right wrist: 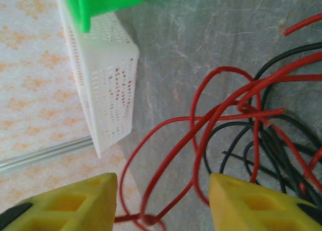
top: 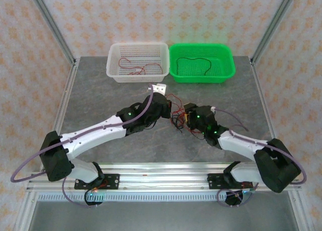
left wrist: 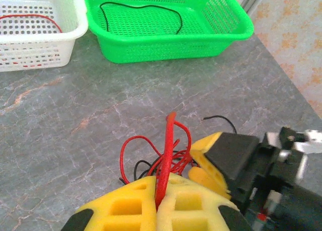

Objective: Untangle the cables

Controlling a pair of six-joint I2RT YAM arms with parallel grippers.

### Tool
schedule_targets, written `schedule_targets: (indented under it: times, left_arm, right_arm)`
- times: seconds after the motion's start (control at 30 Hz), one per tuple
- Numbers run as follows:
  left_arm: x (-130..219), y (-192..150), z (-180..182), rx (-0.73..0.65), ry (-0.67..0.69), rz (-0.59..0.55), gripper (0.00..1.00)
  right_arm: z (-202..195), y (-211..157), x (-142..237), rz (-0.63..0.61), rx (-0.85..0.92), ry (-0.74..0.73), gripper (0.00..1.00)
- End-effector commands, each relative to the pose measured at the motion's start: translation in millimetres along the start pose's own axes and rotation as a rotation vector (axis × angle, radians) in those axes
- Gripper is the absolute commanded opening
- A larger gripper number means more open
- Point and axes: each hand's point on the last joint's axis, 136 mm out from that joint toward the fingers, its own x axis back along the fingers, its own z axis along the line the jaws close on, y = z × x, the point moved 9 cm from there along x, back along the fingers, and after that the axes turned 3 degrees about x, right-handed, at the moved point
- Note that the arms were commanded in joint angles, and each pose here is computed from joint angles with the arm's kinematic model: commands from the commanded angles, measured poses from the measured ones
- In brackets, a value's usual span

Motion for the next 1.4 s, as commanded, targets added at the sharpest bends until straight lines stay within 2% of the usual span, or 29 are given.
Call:
schedule_targets:
  times: [0.0,0.1,0.33,0.47,0.63,0.87,1.37]
  left_arm:
    - [14.6,9.9,-0.6,0.022,0.004,-0.032,0.00]
    - [18.7,11.1,-0.7,0.028,-0.004,-0.039,0.00]
    - [34.5,21.2,-0.5,0.041,-0.015,-0.077,0.00]
    - [47.4,31.5,-1.5,0.051,-0.033,-0.107,0.00]
    - [60.6,39.3,-1.0,0.067,-0.053,-0.140,0.00]
    - [83.7,62.9,-2.4,0.062,-0.050,-0.207,0.00]
    - [128.5,108.0,1.7,0.048,0.032,-0.363,0.00]
  right_arm:
    - [11.2,-1.1,-9.7,-0.016,-0.009,0.042,0.47]
    - [15.4,-2.6,-19.1,-0.009,0.012,0.038,0.42]
    - [-3.1,-2.8,-26.0,-0.006,0.001,-0.014,0.19]
    - [-14.2,-1.0,-25.9,-0.021,0.004,-0.037,0.13]
    - [-15.8,-0.1,-26.4,-0.032,0.024,-0.048,0.00]
    - [-39.8,2.8,-26.5,-0.055,0.051,-0.122,0.00]
    - [-77.4,20.2,-15.0,-0.217,0.245,-0.330,0.00]
